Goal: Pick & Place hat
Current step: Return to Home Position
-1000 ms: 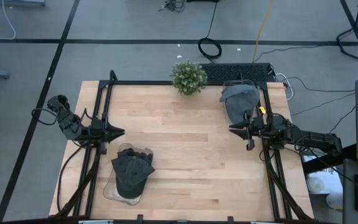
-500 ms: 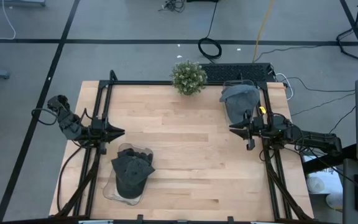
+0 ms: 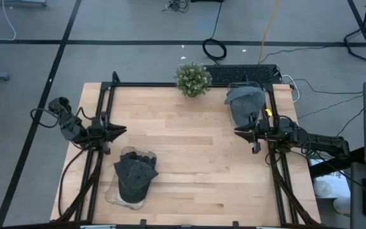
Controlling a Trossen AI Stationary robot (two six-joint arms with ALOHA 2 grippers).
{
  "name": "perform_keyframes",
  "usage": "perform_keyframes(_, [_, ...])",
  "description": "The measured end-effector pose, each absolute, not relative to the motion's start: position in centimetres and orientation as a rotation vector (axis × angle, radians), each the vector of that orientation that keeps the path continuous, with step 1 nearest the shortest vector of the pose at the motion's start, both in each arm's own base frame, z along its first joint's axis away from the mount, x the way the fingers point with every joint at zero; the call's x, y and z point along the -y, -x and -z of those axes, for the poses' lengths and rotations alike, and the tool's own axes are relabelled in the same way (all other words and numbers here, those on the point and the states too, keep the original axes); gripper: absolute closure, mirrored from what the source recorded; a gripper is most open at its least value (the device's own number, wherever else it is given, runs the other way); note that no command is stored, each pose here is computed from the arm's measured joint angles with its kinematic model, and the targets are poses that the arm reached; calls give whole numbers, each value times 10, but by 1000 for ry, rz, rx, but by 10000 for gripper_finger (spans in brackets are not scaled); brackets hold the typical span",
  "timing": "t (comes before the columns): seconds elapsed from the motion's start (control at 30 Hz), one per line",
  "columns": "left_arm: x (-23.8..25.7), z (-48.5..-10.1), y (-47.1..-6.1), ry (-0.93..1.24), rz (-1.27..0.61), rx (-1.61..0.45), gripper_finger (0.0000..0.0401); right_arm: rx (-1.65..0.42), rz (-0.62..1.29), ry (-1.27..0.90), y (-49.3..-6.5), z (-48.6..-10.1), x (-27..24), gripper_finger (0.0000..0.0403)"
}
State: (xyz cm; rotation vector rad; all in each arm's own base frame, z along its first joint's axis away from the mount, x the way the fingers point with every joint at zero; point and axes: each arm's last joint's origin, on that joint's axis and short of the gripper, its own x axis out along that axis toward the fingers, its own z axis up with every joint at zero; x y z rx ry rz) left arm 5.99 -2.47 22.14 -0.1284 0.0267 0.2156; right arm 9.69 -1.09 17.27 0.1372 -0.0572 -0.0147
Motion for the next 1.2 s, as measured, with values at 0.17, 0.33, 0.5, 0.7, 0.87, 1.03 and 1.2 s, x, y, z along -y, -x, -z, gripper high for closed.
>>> perform_keyframes(0.17, [36,-213,-65,139,25,-31,339,57,15,-124,-97,-173,11,335])
perform_keyframes(0.33, [52,-190,-75,57,245,124,338,57,17,-75,-97,-173,11,335])
perform_keyframes(0.5, [47,-177,-82,86,130,92,338,57,16,-84,-97,-173,11,334])
perform_keyframes(0.7, [40,-176,-89,28,257,95,338,67,15,-87,-97,-174,11,334])
perform_keyframes(0.87, [27,-172,-99,18,125,38,338,71,14,-100,-97,-174,11,335])
perform_keyframes(1.03, [17,-162,-104,16,-53,-65,338,71,14,-101,-97,-174,11,335])
perform_keyframes(1.2, [13,-161,-105,33,-62,-86,338,81,13,-118,-97,-175,11,335])
